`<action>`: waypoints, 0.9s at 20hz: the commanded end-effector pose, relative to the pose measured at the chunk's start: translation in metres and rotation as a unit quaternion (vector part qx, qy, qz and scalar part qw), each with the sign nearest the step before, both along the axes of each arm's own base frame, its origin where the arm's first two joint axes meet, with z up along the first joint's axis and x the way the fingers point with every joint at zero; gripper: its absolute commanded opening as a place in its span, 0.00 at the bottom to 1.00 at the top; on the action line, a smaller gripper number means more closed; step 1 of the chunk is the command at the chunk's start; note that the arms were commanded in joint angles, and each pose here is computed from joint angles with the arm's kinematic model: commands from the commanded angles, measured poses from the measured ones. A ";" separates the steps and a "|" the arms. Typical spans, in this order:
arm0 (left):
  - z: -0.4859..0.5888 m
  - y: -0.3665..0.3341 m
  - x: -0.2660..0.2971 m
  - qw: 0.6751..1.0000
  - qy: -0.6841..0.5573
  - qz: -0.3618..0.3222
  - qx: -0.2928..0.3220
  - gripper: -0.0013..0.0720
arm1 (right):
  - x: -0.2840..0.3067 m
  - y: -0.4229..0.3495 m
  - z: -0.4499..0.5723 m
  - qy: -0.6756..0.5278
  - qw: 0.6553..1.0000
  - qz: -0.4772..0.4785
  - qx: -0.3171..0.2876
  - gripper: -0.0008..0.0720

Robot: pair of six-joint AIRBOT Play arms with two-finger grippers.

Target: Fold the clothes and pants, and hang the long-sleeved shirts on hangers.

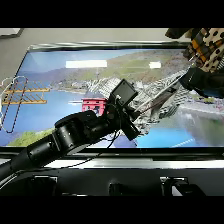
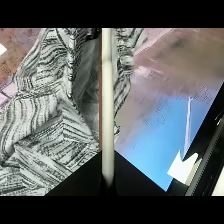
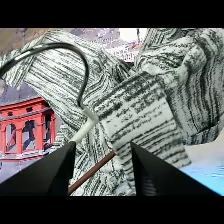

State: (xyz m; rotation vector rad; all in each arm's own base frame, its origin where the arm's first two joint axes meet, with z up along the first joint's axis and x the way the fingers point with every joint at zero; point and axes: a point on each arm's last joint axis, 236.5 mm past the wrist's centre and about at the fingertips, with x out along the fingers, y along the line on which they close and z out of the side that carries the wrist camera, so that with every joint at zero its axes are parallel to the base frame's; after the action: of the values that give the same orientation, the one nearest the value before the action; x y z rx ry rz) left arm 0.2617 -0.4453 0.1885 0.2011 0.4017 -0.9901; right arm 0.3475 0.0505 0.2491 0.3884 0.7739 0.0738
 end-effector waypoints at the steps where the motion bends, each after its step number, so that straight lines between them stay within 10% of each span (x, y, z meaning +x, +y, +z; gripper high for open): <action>1: 0.001 -0.001 0.000 1.000 -0.001 -0.001 -0.002 0.06 | -0.001 -0.008 0.002 -0.004 1.000 -0.010 -0.013 0.61; 8: 0.004 -0.002 0.001 1.000 -0.005 -0.001 -0.009 0.06 | -0.004 -0.124 0.045 -0.050 0.975 -0.216 -0.005 0.71; 12: 0.005 -0.002 0.000 1.000 -0.005 -0.001 -0.009 0.06 | 0.013 -0.108 0.017 -0.037 0.991 0.053 -0.119 0.68; 18: 0.002 -0.001 0.000 1.000 -0.002 0.000 -0.004 0.06 | 0.049 -0.075 0.032 -0.203 0.841 0.348 -0.361 0.68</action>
State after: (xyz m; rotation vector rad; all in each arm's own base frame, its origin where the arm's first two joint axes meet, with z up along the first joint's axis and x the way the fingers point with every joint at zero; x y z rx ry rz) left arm 0.2622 -0.4466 0.1915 0.1933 0.3893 -0.9925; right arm 0.3814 -0.0385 0.2700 -0.3021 0.6069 0.3424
